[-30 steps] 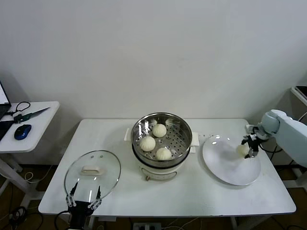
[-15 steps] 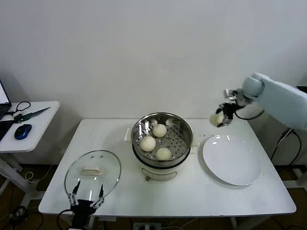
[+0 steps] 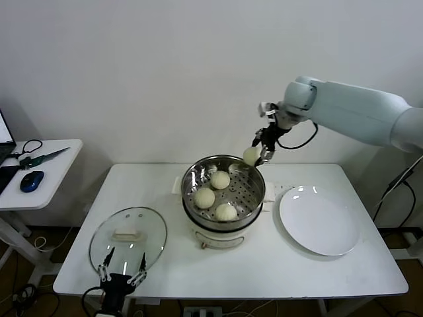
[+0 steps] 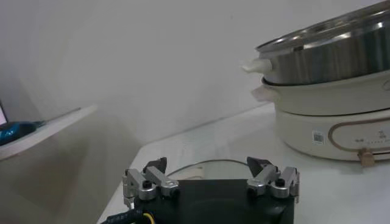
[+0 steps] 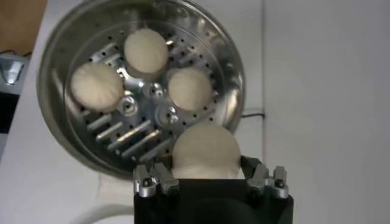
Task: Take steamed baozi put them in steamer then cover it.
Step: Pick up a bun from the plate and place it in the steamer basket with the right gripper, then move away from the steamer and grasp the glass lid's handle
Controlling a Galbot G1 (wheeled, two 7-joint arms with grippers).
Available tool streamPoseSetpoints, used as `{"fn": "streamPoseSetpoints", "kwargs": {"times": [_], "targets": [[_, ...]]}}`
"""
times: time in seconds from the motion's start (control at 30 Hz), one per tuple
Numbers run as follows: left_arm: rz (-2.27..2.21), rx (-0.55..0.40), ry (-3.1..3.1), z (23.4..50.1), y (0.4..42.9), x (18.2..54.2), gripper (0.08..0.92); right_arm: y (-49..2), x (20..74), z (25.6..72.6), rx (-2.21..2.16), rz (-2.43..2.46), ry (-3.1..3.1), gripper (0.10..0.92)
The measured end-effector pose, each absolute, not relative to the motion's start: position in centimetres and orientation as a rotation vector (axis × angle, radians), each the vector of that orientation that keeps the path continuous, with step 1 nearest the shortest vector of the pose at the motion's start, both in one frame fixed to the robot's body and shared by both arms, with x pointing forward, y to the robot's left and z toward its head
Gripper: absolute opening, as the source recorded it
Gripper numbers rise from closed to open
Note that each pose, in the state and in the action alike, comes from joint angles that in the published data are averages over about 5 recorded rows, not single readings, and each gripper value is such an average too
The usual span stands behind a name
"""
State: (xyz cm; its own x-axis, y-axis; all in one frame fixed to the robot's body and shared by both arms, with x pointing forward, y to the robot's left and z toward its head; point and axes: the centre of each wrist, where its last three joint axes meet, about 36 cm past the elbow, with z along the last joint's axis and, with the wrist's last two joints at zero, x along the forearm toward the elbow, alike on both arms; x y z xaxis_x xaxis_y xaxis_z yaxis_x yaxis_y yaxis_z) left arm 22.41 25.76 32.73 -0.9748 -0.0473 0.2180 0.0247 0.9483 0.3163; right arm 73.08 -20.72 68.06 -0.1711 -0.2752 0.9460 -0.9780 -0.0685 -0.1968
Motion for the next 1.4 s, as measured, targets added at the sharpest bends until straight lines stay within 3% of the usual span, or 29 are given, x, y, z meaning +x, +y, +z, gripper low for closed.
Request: {"fn": "streamPoseSetpoints", "kwargs": {"times": [0.27, 0.67, 0.9, 1.13, 1.4], "targets": [[-0.46, 0.026, -2.878, 32.5, 26.1, 22.4, 0.823, -16.7, 72.3, 64.5, 1.411, 1.313, -1.393, 0.724], [-0.454, 0.028, -2.874, 32.2, 26.2, 22.9, 0.823, -15.5, 71.4, 60.2, 1.416, 1.321, -1.305, 0.729], [-0.455, 0.024, -2.875, 32.2, 26.1, 23.1, 0.823, -15.4, 71.0, 59.3, 1.417, 1.329, -1.281, 0.744], [-0.457, 0.023, -2.872, 32.1, 26.1, 23.0, 0.823, -15.6, 70.6, 59.2, 1.415, 1.327, -1.279, 0.817], [-0.462, 0.02, -2.874, 32.0, 26.2, 23.1, 0.823, -16.9, 70.6, 60.7, 1.426, 1.305, -1.32, 0.823]]}}
